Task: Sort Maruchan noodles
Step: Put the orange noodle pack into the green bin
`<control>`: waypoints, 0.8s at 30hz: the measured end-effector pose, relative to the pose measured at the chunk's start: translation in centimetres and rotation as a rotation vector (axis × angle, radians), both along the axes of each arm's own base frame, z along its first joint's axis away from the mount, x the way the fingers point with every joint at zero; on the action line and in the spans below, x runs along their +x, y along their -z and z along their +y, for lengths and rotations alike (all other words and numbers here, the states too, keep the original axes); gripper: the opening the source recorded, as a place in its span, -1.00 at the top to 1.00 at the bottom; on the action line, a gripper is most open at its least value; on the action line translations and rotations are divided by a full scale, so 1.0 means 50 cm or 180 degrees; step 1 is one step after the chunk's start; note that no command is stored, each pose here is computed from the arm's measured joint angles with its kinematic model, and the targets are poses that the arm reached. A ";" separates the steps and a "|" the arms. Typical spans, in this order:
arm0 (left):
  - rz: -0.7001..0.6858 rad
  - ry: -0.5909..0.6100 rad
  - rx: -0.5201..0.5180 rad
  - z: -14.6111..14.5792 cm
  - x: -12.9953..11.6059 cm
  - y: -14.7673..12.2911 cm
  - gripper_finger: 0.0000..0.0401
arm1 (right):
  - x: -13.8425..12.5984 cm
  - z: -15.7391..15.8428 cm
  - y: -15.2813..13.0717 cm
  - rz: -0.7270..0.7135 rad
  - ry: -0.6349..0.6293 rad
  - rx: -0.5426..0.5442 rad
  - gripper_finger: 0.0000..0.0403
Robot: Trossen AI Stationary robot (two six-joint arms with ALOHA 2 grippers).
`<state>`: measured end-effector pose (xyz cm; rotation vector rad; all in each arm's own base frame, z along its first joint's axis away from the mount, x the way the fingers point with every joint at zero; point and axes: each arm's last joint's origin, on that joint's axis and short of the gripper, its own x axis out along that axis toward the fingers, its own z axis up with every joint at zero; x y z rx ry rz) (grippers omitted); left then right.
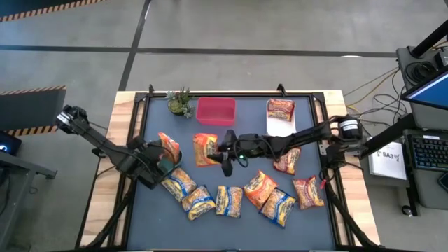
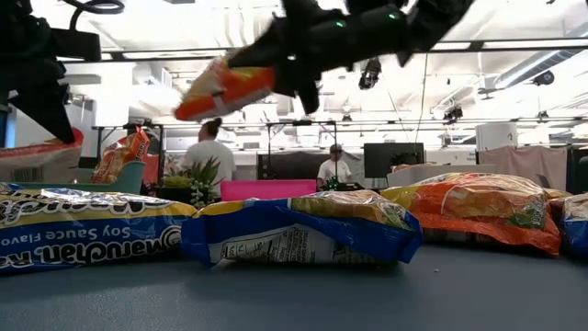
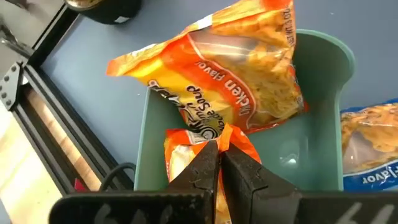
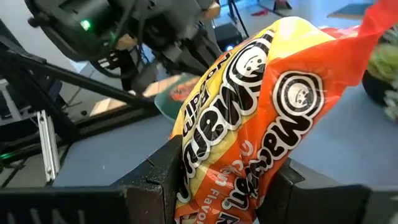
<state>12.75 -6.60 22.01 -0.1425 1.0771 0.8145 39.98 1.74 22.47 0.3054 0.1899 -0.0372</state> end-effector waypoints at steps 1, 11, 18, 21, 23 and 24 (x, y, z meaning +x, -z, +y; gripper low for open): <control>-0.0002 -0.0015 0.0011 0.001 -0.001 0.000 1.00 | 0.013 0.001 -0.003 -0.0029 -0.0006 -0.0037 0.32; -0.0014 -0.0095 0.0247 0.015 -0.017 -0.011 1.00 | 0.156 0.002 0.009 -0.0216 0.0223 -0.0230 0.32; -0.0030 -0.0087 0.0360 0.024 -0.028 -0.019 1.00 | 0.237 0.007 0.036 -0.0290 0.0208 -0.0286 0.32; -0.0087 -0.0133 0.0369 0.025 -0.029 -0.020 1.00 | 0.265 0.006 0.049 -0.0241 0.0344 -0.0355 0.32; -0.0116 -0.0178 0.0362 0.026 -0.029 -0.021 1.00 | 0.280 0.003 0.059 -0.0147 0.0500 -0.0445 0.32; -0.0139 -0.0212 0.0353 0.026 -0.030 -0.021 1.00 | 0.289 0.003 0.065 -0.0113 0.0538 -0.0471 0.32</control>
